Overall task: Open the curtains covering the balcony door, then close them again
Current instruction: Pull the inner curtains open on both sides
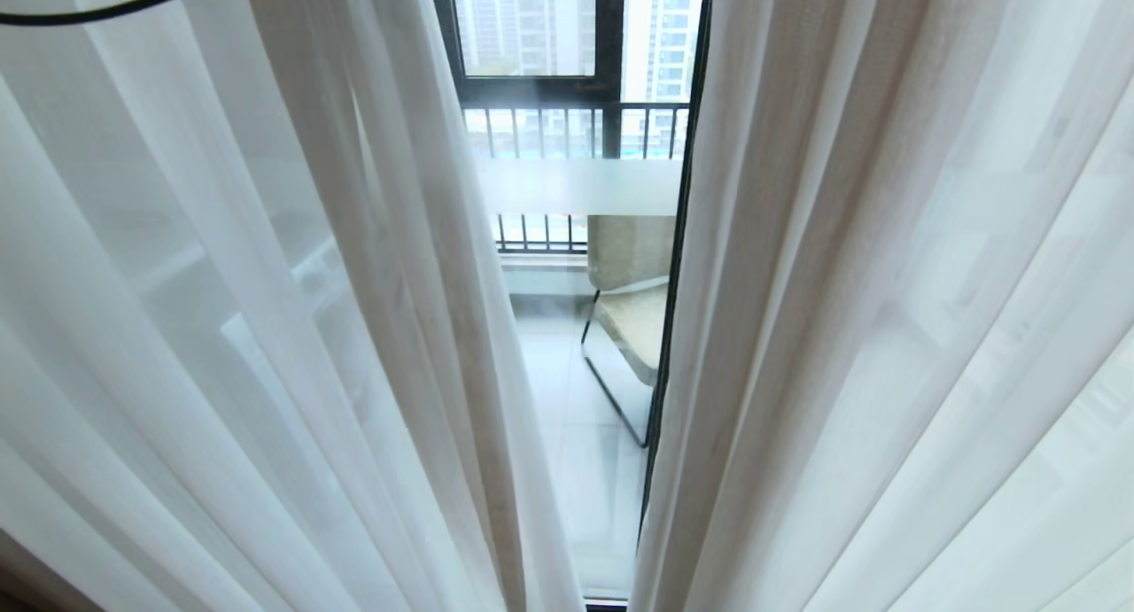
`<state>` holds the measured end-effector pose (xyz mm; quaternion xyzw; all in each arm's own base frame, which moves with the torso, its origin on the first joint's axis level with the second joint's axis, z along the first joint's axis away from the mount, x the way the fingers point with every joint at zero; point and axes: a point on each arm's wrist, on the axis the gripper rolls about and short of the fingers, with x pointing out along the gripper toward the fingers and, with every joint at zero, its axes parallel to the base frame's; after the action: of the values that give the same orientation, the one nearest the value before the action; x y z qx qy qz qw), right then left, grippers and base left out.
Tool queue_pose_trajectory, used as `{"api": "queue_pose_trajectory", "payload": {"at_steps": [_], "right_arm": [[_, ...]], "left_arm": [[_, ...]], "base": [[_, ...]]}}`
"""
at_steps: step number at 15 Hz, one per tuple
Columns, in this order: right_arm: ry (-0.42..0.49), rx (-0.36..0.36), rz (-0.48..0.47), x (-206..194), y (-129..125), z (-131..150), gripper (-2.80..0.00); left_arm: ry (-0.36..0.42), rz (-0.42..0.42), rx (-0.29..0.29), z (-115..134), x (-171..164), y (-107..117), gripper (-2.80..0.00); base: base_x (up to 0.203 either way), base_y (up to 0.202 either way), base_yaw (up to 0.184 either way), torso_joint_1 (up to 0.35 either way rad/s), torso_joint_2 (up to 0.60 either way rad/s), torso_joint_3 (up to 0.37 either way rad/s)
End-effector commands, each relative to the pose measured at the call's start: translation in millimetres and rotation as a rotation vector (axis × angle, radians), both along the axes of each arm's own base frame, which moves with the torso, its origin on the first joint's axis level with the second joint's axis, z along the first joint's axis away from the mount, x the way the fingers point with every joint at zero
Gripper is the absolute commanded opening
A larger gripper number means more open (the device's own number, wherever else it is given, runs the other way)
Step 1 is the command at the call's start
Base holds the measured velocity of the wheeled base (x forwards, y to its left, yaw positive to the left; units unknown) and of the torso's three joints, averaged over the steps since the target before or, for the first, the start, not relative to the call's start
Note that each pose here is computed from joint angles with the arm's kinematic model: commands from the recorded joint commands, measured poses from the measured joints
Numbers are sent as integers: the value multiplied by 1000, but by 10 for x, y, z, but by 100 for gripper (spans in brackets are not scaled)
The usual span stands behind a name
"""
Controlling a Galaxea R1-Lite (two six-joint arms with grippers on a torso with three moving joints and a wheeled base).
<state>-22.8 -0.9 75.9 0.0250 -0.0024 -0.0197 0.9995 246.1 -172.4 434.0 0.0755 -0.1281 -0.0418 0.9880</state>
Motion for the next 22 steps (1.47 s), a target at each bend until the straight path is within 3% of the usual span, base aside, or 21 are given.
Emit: {"api": "queue_pose_trajectory", "payload": {"at_steps": [1,10,17,22], "right_arm": [[-1,1,0,0,0,0,-280],[-1,1,0,0,0,0,-280],[-1,1,0,0,0,0,-280],[-1,1,0,0,0,0,-280]], "left_arm": [[-12,52,-10,58,-61,229,-280],[22,217,-21,-25,-146,804,-280],[51,308,-97,-144,-127,1165,-280],[66,372,-101,-216,-78,1451,-280]], "base": [[0,0,0,0,0,0],[0,0,0,0,0,0],[0,0,0,0,0,0],[0,0,0,0,0,0]]}}
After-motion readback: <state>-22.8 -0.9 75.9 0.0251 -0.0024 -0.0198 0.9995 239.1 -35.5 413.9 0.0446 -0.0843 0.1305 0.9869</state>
